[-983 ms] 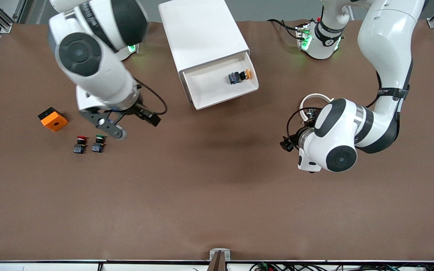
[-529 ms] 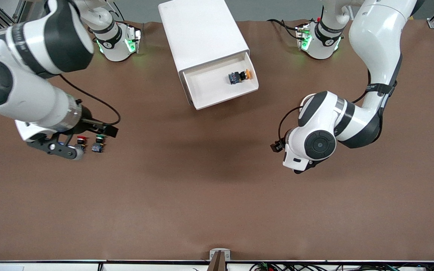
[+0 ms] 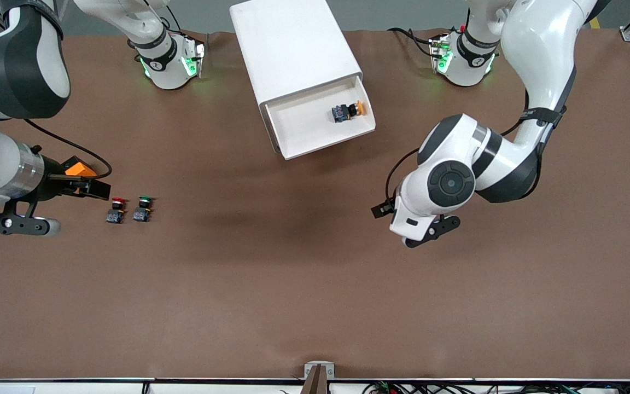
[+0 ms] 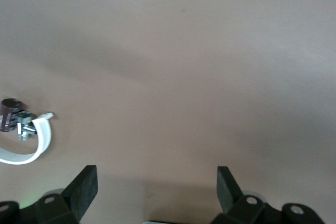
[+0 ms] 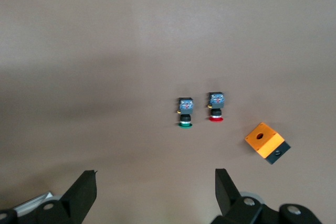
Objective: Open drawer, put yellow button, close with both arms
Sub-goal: 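Move the left gripper to the front of the open drawer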
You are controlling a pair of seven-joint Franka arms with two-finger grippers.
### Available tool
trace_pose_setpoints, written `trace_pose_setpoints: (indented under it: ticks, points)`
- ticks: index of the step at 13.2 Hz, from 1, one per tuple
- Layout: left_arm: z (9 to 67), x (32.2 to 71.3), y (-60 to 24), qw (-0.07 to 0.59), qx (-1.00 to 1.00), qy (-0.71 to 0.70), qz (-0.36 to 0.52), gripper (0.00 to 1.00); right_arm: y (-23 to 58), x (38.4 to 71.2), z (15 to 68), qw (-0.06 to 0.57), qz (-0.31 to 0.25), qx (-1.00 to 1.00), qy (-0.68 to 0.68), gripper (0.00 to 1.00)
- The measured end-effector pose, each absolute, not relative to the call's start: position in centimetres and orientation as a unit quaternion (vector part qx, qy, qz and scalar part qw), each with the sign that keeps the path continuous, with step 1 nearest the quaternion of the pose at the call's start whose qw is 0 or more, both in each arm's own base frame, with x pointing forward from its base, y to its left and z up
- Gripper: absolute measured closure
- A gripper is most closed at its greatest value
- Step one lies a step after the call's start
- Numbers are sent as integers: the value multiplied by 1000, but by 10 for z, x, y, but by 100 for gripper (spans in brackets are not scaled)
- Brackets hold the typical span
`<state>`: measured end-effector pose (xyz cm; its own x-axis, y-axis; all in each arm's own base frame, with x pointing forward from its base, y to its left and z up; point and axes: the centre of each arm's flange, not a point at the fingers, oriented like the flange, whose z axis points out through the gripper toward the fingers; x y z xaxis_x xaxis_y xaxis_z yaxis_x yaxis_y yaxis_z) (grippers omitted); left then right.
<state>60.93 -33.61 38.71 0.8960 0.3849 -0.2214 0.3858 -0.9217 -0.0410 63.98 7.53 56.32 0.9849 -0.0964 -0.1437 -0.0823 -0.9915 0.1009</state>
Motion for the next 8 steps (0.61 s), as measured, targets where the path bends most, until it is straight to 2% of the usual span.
trace_pose_setpoints:
  ticks: [8]
  points:
    - [404, 554, -426, 13, 982, 159, -97, 0, 34, 637, 581, 50, -64, 997, -15, 0]
